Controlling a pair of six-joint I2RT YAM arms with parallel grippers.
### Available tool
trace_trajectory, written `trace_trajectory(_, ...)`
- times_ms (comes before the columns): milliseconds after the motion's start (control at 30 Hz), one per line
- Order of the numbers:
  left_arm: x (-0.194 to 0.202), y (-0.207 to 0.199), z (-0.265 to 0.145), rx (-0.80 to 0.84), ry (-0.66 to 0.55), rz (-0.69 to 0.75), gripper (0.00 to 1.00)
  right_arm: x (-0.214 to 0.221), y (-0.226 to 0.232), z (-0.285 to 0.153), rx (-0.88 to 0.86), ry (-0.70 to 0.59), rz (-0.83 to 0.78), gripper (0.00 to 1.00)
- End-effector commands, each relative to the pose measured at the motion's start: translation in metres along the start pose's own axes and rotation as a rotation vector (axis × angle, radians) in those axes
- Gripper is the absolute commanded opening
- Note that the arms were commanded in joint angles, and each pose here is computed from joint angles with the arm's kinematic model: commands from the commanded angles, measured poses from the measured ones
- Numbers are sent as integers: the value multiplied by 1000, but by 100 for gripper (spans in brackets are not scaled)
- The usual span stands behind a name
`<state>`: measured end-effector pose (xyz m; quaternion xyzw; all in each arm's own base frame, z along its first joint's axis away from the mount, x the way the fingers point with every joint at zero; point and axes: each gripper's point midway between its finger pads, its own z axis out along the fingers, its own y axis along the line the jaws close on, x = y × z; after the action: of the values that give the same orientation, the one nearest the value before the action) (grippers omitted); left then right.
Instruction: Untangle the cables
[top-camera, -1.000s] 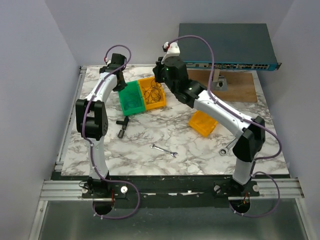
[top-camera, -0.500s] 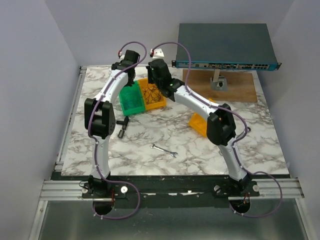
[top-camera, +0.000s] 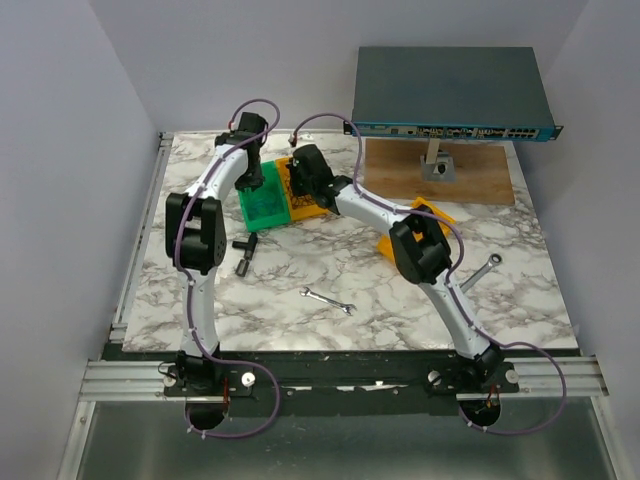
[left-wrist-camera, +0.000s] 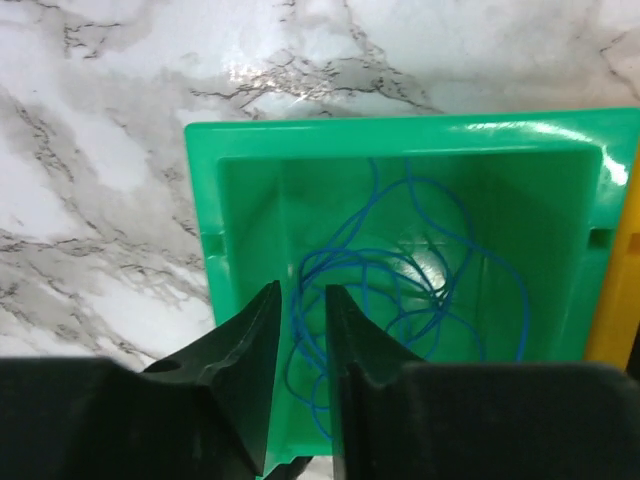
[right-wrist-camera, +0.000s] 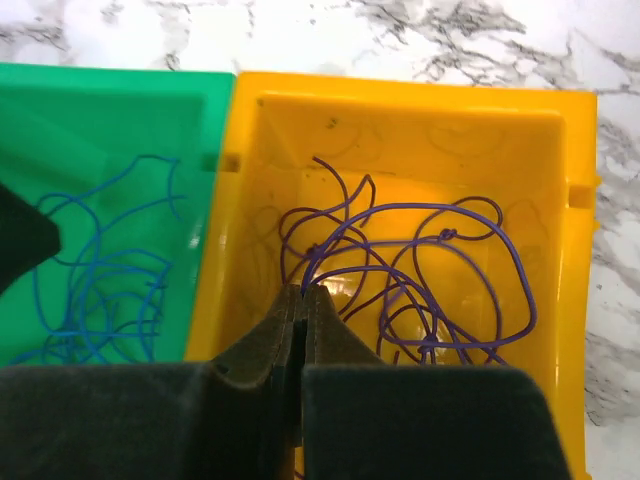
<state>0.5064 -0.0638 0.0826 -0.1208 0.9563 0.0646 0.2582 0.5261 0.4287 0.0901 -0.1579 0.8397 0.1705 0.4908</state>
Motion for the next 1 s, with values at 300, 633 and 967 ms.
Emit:
trace_trajectory(300, -30, -3, -89, 170, -137, -76, 49, 5, -11, -32, -12, 30, 28, 46)
trace_trajectory(633, -3, 25, -145, 253, -356, -123, 83, -60, 9, -108, -138, -92, 46, 82)
trace_trajectory(967, 35, 56, -193, 327, -574, -177, 99, -85, -2, -214, -186, -268, 53, 94)
